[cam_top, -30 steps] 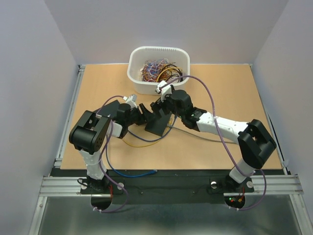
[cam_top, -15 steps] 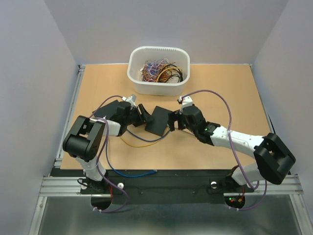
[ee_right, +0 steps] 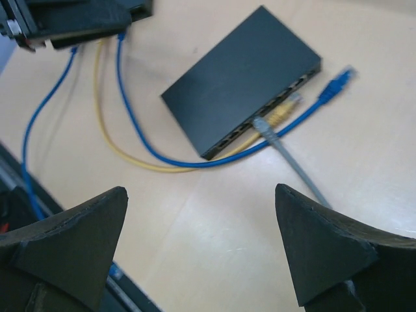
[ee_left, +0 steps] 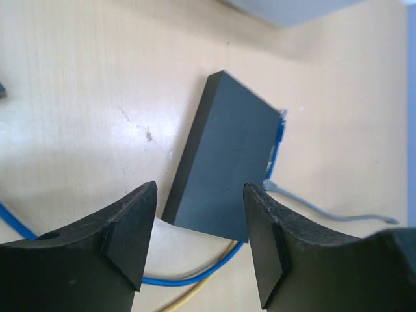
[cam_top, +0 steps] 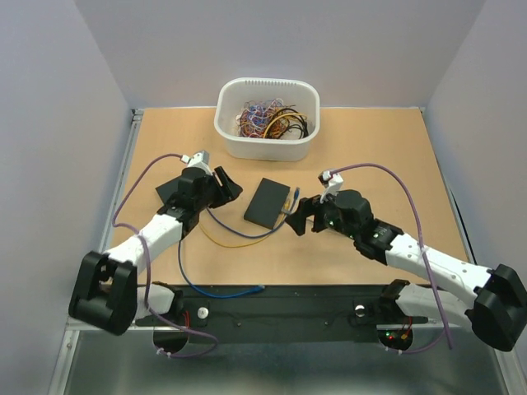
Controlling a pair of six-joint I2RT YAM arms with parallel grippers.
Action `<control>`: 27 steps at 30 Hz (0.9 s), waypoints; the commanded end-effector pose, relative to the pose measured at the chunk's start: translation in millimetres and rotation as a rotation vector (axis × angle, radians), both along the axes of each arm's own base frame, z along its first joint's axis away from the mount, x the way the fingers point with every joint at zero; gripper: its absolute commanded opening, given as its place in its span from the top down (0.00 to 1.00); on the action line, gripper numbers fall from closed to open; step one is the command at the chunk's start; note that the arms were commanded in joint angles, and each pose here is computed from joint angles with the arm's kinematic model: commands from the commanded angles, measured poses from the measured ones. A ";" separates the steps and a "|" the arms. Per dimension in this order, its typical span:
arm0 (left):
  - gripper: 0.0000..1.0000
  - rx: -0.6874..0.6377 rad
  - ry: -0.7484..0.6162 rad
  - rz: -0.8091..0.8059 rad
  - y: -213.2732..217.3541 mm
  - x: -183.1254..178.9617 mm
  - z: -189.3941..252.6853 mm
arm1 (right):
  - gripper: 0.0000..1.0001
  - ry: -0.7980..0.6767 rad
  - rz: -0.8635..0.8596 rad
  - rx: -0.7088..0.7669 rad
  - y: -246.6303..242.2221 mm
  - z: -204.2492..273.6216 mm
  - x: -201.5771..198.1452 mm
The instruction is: Insert the plug into the switch port
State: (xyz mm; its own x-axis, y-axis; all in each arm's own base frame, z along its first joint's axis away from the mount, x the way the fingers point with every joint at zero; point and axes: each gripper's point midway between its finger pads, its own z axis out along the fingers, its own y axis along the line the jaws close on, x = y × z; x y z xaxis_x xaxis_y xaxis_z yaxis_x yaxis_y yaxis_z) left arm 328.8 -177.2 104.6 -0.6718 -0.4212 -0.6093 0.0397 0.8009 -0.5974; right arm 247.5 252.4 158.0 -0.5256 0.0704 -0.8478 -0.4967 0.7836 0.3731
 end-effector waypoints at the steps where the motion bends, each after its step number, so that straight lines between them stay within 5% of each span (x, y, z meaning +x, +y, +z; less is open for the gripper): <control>1: 0.33 0.048 -0.078 0.068 22.0 -12.5 29.0 | 0.00 0.049 0.143 0.109 20.5 14.3 -28.0; 18: 0.30 0.190 -0.491 0.298 112.6 -81.9 202.9 | 0.00 0.078 0.158 0.116 13.3 2.8 -48.7; 27: 0.12 0.098 -0.716 0.565 170.6 -130.9 245.7 | 0.00 0.087 0.153 0.116 11.6 -1.2 -50.7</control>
